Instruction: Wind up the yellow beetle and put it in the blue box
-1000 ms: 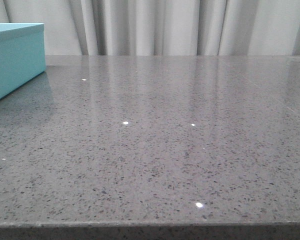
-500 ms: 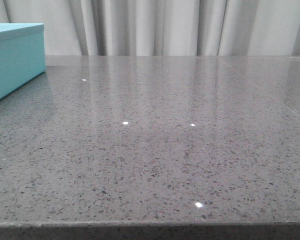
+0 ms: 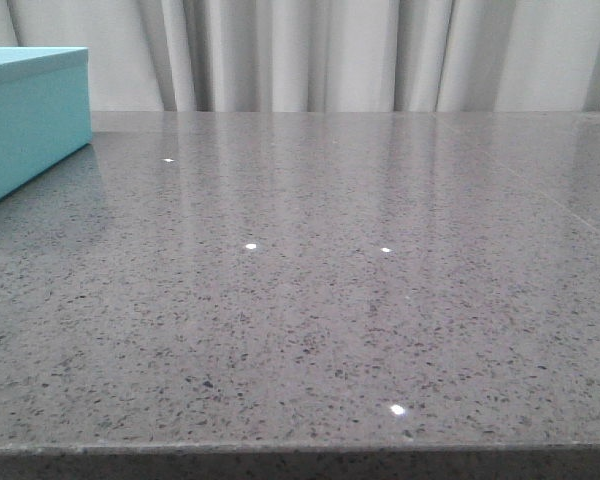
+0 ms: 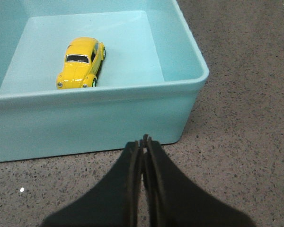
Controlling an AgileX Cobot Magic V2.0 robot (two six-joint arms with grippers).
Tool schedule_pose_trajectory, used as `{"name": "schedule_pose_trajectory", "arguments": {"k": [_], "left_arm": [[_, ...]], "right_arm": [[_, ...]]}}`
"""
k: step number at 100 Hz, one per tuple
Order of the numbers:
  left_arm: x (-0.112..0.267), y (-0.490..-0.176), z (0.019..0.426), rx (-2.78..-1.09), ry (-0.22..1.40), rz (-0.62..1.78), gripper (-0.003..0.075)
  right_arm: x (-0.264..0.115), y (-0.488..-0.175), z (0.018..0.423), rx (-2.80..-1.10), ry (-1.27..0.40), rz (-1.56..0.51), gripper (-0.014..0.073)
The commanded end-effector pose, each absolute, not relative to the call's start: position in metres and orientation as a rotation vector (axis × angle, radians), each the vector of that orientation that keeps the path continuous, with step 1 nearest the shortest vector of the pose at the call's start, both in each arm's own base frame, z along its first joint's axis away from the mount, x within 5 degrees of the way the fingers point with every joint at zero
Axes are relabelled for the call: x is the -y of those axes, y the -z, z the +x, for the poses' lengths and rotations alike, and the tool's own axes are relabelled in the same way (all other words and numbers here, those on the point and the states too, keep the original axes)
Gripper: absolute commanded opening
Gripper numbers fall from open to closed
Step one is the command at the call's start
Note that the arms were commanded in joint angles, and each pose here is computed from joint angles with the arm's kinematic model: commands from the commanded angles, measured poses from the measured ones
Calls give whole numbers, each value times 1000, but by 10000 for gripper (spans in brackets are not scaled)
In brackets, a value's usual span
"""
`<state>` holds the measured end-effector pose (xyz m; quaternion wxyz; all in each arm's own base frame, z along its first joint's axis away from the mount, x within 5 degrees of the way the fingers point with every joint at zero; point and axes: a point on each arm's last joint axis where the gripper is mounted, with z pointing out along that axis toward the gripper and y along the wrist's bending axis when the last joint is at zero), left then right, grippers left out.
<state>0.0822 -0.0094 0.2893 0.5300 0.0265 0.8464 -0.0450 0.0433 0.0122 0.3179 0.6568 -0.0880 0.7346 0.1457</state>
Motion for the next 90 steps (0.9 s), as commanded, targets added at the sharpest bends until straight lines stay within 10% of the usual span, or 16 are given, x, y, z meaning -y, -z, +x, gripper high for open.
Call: {"name": "schedule_pose_trajectory", "arguments": {"k": [1,90], "left_arm": [[9,-302,84,-1923,112,32,-19],[20,-299,78,-1908,192,183,-19]], "right_arm": [[-12,-333,42,-1536,-330,-211,-67],[-12,-333,42,-1536,-330,-211,-67]]}}
